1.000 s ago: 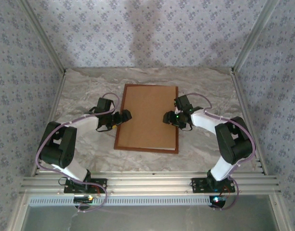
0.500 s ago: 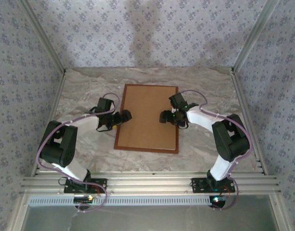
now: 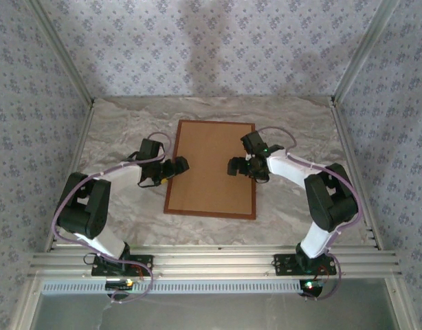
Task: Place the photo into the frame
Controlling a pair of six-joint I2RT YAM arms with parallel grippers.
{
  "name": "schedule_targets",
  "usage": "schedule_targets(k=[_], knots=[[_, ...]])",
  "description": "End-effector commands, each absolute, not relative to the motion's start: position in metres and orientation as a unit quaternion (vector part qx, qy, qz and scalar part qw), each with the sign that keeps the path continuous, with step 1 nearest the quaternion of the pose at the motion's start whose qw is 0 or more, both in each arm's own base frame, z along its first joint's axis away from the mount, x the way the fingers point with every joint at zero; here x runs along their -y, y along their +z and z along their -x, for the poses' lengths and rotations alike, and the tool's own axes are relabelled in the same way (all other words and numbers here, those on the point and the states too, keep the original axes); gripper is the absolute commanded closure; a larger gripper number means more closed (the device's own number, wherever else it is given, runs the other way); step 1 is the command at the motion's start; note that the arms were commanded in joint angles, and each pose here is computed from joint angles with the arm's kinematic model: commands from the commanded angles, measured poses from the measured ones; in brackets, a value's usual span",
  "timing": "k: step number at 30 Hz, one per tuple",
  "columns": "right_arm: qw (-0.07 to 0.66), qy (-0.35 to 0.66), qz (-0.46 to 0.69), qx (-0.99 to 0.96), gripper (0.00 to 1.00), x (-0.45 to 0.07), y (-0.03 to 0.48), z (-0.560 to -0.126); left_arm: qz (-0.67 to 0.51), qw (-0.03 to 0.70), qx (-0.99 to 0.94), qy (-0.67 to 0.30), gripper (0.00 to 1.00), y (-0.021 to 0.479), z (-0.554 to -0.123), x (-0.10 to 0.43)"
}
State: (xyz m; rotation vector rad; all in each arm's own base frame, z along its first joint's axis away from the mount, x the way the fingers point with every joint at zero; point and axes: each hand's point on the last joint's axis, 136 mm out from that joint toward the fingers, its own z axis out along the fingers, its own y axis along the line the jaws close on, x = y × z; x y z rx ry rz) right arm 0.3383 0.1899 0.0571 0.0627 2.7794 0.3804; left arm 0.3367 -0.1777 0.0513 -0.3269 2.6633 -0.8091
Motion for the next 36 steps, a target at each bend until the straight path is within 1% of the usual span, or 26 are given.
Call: schedule_targets(k=[1,4,8,12,26,32,36], knots=[[0.188,0.12,-0.033,-0.974,0.06,-0.176,0.079,-0.344,0.101,0.174,-0.937,-0.284,0.01,0.062,-0.339,0.181],[0.192,0.125,-0.043,-0.972,0.08,-0.17,0.082,-0.345,0.102,0.178,-0.936,-0.286,0.01,0.066,-0.34,0.18],[0.205,0.156,-0.034,-0.966,0.11,-0.18,0.083,-0.35,0.102,0.179,-0.936,-0.286,0.02,0.067,-0.34,0.18],[0.189,0.168,-0.029,-0.967,0.12,-0.19,0.07,-0.348,0.104,0.176,-0.935,-0.291,0.02,0.065,-0.339,0.182],[0.159,0.176,-0.022,-0.971,0.13,-0.207,0.043,-0.342,0.113,0.164,-0.933,-0.3,0.02,0.055,-0.333,0.185],[0.163,0.217,-0.002,-0.962,0.14,-0.232,0.048,-0.343,0.114,0.161,-0.932,-0.306,0.01,0.054,-0.334,0.189],[0.173,0.227,0.004,-0.958,0.14,-0.236,0.055,-0.346,0.116,0.161,-0.931,-0.308,0.02,0.054,-0.334,0.189]])
